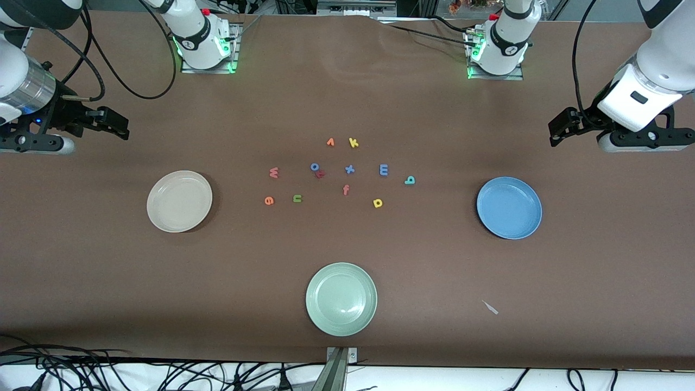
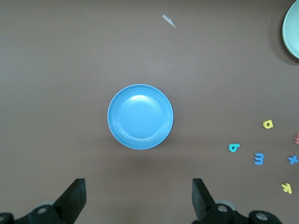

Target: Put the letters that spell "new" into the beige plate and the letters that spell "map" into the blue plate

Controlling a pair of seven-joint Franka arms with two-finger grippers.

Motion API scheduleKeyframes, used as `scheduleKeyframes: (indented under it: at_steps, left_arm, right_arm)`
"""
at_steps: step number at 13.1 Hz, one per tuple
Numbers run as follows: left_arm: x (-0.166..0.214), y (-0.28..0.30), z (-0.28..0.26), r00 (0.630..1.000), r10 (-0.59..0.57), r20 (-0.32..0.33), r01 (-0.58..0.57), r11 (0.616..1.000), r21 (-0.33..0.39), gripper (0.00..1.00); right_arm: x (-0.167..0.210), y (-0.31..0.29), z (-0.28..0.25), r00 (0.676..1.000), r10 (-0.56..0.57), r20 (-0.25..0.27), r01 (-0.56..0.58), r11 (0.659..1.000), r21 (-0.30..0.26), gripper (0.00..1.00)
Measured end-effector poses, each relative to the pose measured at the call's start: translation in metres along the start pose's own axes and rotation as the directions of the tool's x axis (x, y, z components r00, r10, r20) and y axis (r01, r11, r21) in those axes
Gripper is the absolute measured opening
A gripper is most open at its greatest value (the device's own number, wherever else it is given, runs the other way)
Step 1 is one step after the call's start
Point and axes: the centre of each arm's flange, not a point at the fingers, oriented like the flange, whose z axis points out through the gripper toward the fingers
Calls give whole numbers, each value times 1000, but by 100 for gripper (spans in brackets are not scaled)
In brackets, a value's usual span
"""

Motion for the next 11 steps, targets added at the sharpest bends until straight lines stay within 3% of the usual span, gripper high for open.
scheduleKeyframes:
  at_steps: [11]
  left_arm:
    - [0, 0, 0, 1000, 0, 0, 0, 1000, 0, 100]
  right_arm:
    - [-1, -3, 4, 1000, -5, 16, 5, 1000, -1, 100]
